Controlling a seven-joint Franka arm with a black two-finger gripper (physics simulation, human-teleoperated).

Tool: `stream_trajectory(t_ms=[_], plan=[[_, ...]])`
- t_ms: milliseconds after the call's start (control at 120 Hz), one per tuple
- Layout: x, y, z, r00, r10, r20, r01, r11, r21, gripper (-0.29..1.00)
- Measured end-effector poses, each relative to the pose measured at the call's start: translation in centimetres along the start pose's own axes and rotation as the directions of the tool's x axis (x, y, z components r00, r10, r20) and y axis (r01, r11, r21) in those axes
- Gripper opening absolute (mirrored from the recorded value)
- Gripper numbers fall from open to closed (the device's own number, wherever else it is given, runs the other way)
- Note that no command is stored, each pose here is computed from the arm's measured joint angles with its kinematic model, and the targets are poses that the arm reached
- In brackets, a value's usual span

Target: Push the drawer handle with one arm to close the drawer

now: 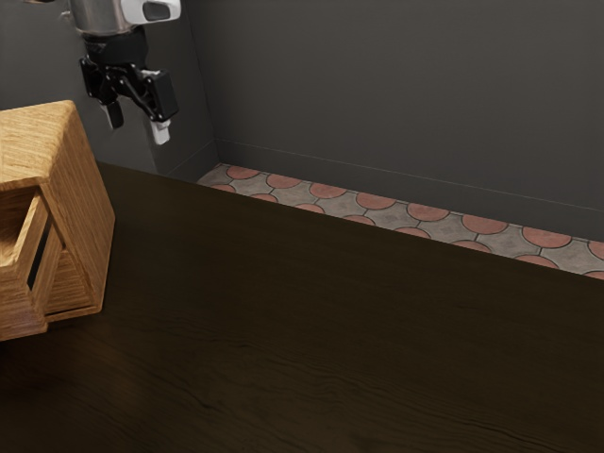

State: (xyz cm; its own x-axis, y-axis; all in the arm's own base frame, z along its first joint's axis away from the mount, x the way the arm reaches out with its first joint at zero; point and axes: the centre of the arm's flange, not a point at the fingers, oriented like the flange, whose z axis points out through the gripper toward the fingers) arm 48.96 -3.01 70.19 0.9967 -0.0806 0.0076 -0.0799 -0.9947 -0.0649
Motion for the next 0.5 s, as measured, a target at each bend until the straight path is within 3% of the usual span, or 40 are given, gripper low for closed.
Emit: stream_trajectory(t_ms=[308, 500], plan=[[-0.8, -0.7, -0.7, 0.999, 0.014, -0.049, -0.013, 1.0, 0.018, 0.69], [-10.9, -2.5, 1.3, 0.997, -0.074, -0.025, 0.075, 0.996, 0.043, 0.36]])
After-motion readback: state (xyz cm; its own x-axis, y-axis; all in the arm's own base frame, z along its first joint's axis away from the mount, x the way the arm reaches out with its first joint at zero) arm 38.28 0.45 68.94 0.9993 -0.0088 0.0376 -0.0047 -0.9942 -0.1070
